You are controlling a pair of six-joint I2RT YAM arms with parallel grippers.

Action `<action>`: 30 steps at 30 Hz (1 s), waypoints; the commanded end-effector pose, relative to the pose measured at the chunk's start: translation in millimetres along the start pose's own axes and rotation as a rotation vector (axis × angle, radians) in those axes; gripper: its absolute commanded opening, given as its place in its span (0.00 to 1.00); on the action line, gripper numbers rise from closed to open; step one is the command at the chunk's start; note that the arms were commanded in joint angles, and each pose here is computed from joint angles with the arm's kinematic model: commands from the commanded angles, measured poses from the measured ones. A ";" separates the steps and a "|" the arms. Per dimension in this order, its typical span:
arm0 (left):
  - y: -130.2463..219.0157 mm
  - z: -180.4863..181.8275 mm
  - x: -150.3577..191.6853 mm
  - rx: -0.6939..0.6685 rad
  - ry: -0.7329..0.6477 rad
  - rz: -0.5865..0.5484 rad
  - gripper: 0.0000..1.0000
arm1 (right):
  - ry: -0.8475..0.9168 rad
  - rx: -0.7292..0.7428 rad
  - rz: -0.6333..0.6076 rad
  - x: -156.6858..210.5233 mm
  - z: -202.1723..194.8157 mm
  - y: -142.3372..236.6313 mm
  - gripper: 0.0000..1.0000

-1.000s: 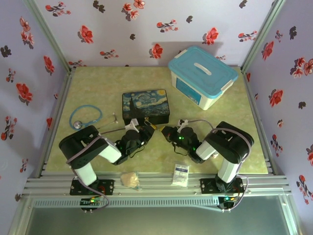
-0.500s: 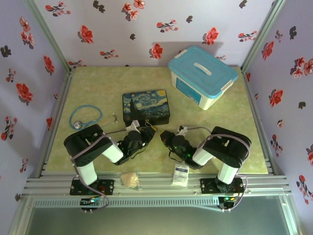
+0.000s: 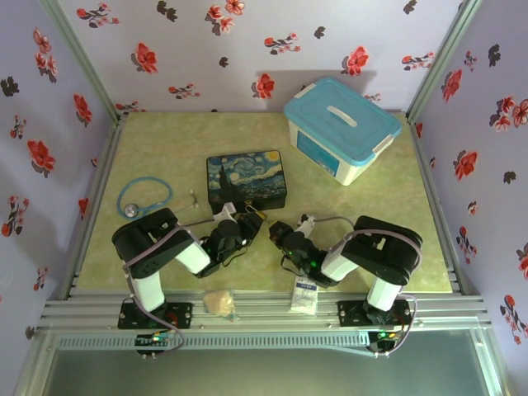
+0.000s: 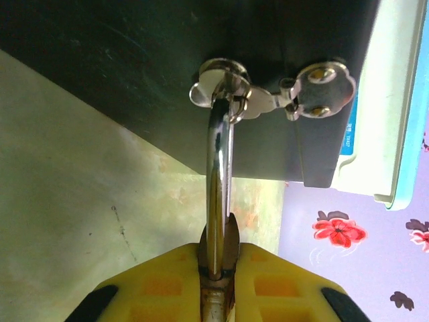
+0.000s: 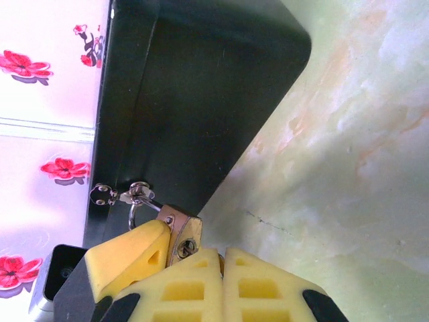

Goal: Unlock a padlock with a key

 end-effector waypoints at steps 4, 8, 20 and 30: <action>-6.2 -40.6 27.2 0.167 0.049 0.117 0.00 | 0.001 -0.030 0.008 10.1 16.1 -0.9 0.00; -5.7 -36.4 30.2 0.152 0.068 0.107 0.00 | 0.006 -0.017 -0.008 9.1 16.1 0.5 0.00; -7.1 -46.2 36.1 0.183 0.072 0.158 0.00 | -0.026 -0.171 0.171 -15.9 18.9 -2.3 0.00; -10.9 -40.7 37.5 0.166 0.071 0.160 0.00 | 0.096 -0.101 0.270 -13.8 33.1 1.5 0.00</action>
Point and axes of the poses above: each hand's point on the last joint's axis, 136 mm out from that joint toward the fingers, its own y axis back along the fingers, its own z axis along the line the jaws close on, x = y × z, the point moved 6 cm from there along y, back along the fingers, and after that the axes turned 5 degrees about -y, right-handed, at the moved point
